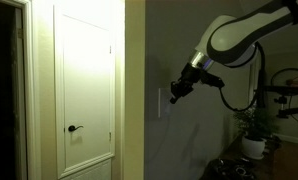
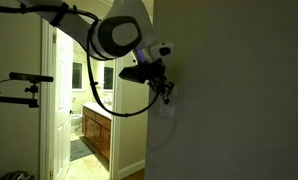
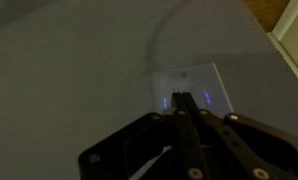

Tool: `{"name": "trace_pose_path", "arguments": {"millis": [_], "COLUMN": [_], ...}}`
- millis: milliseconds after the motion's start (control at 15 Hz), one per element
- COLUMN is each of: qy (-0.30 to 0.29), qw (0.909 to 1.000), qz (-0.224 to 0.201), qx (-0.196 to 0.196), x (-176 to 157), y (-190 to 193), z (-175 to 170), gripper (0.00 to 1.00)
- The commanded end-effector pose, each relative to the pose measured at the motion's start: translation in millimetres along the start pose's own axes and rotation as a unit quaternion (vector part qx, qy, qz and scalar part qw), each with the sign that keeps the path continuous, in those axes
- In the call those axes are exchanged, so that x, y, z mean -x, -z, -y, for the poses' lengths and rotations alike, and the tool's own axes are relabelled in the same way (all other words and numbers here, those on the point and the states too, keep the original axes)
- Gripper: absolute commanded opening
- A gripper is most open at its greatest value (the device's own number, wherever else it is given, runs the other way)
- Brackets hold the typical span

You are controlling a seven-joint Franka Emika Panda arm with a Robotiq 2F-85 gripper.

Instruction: Turn on the light switch

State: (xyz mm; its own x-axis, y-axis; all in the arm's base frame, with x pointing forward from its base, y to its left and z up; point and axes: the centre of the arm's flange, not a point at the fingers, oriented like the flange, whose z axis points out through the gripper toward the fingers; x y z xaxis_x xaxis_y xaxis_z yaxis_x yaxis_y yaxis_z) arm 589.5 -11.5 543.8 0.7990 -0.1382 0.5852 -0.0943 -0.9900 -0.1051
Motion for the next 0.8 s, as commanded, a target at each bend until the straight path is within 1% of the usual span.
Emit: {"name": "trace_pose_path", "arguments": {"millis": [0, 400, 733], "qy": [-0.01, -0.008, -0.012], "qw": [0.9999, 0.9997, 0.9999], "qz": [-0.009, -0.024, -0.012], "qx": [-0.002, -0.005, -0.001], "x": [-1.2, -10.6, -17.7], "y": [-1.3, -5.2, -24.3], "z": [0.7, 4.3, -0.7], "gripper": [0.04, 0.04, 0.04]}}
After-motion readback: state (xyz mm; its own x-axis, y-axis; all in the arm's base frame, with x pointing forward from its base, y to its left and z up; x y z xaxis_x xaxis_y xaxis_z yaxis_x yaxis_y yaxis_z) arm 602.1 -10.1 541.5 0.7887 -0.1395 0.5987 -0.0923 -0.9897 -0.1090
